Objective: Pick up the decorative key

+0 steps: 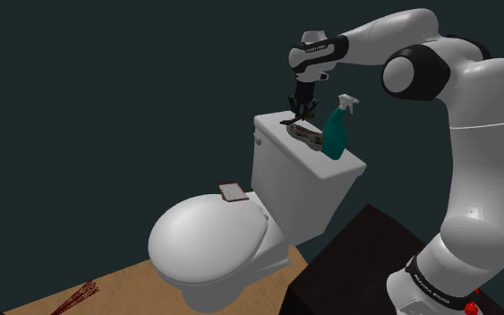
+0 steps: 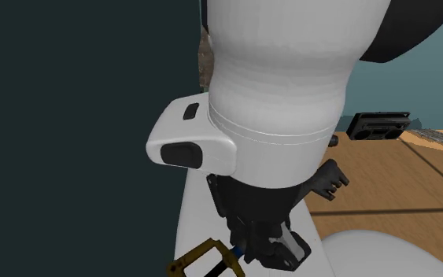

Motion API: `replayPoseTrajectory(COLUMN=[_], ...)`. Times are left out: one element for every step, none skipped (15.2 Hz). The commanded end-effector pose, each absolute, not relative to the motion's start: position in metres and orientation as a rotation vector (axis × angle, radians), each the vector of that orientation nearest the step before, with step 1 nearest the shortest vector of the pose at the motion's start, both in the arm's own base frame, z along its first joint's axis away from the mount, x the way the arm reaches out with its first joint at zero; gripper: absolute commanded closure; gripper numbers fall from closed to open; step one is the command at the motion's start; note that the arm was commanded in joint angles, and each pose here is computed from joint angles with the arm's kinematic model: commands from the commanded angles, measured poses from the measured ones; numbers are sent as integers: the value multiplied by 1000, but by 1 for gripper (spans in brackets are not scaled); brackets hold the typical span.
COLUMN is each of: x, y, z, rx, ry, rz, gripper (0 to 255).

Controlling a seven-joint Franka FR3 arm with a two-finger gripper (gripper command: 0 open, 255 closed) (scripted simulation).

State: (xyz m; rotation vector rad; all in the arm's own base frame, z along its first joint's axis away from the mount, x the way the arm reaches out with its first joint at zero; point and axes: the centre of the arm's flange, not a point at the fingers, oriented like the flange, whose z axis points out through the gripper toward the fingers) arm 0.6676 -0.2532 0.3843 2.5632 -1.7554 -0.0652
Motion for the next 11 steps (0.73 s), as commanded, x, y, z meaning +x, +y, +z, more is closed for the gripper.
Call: replayPoseTrajectory(x=[668, 668, 668, 668, 668, 668, 668, 668, 668, 668, 668], y=[-253, -253, -253, -253, -253, -253, -253, -253, -253, -253, -253], z=[395, 400, 405, 411, 416, 421, 427, 432, 437, 442, 448], rx=[2563, 2563, 2563, 2563, 2563, 2563, 2563, 2563, 2563, 2563, 2563], ry=[-1755, -1755, -1755, -1755, -1755, -1755, -1755, -1755, -1755, -1755, -1755], rz=[-65, -65, -65, -65, -65, -65, -65, -65, -65, -65, -65], gripper=[255, 255, 255, 255, 255, 255, 255, 255, 255, 255, 255])
